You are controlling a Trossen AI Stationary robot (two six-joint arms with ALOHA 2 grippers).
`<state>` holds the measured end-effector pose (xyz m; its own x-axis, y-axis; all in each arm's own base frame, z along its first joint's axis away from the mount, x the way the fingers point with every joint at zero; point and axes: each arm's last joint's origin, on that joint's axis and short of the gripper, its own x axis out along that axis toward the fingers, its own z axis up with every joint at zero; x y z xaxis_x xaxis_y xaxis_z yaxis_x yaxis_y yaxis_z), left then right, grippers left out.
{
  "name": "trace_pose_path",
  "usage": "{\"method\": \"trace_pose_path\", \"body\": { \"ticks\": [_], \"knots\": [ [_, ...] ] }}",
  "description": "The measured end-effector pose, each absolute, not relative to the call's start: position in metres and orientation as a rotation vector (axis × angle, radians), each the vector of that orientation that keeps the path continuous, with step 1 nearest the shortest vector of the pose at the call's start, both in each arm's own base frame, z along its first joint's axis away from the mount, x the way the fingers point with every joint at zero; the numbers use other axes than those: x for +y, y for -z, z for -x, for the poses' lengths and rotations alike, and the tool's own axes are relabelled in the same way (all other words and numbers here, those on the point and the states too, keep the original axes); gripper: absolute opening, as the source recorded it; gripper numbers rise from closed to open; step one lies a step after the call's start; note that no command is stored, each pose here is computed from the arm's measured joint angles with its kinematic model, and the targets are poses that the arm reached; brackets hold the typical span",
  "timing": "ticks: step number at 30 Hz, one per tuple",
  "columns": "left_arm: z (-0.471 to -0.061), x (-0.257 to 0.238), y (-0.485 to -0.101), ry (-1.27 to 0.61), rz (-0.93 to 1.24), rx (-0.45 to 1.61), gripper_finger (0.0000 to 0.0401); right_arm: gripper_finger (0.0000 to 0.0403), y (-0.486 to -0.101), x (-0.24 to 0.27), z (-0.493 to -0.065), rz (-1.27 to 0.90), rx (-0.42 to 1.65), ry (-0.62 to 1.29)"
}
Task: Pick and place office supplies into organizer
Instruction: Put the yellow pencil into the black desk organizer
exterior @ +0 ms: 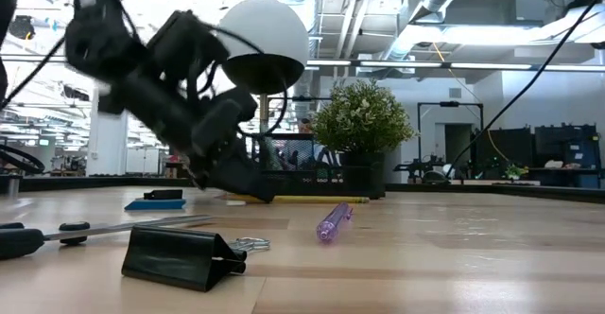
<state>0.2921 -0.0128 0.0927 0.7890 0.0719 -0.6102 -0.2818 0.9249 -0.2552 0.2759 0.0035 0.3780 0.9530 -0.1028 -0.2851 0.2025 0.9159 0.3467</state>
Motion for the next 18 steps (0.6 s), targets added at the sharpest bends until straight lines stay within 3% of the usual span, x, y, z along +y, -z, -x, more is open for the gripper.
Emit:
{"method": "trace_pose_path", "body": {
  "ticks": [7, 13, 18],
  "knots": [
    [-0.298, -0.02, -0.165, -0.179, 0.198, 0.701, 0.0, 0.0064, -0.375, 0.004, -0.275, -0.33, 0.304, 0.157],
    [-0.293, -0.015, -0.221, -0.291, 0.096, 0.719, 0.0, 0.0064, -0.361, 0.007, -0.269, -0.323, 0.473, 0.128],
    [-0.282, 0.003, -0.254, -0.426, 0.039, 0.883, 0.0, 0.0064, -0.359, 0.015, -0.267, -0.291, 0.482, 0.171]
  ]
}}
